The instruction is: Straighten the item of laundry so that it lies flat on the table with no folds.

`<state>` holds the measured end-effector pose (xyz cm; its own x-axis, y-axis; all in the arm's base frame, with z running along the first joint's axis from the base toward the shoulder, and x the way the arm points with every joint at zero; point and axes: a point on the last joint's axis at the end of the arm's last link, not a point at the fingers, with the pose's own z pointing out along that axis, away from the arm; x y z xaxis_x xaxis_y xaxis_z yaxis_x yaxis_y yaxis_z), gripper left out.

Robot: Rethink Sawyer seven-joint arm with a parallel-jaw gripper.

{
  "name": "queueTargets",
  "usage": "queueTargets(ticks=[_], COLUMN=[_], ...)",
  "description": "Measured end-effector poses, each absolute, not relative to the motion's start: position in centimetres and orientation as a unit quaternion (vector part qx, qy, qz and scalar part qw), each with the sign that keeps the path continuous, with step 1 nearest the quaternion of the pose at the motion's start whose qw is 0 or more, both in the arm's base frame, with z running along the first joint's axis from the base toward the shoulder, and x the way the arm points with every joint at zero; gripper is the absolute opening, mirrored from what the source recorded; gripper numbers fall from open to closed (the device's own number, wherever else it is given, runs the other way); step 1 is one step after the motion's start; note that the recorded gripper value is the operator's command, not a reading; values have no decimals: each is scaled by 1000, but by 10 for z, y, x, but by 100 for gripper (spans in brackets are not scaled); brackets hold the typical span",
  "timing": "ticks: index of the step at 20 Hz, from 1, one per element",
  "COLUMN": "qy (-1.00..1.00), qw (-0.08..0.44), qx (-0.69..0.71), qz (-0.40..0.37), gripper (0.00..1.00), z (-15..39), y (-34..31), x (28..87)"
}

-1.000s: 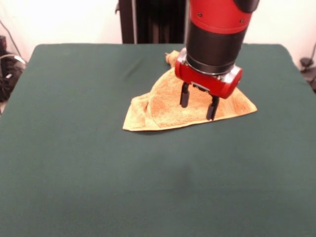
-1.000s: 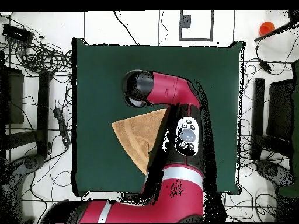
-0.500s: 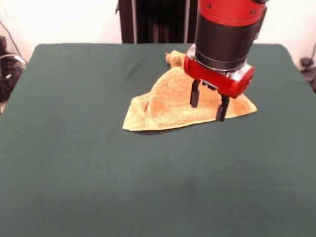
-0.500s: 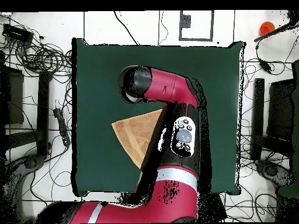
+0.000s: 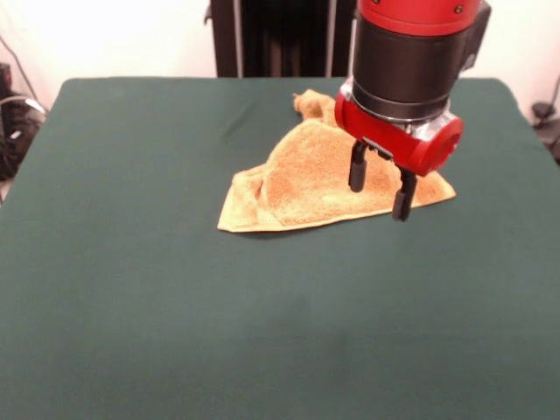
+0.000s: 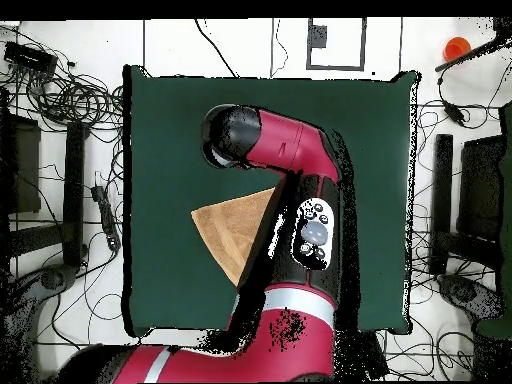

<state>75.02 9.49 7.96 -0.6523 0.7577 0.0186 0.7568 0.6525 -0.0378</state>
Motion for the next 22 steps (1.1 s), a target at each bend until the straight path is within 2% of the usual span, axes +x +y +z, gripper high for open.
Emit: queueTargets(ticks=[11,22], qy=[-880,-860], qw=[26,10], qx=[-475,-508], qz=[17,42], gripper=[100,100], z=[61,54], y=[91,68], x=[749,757])
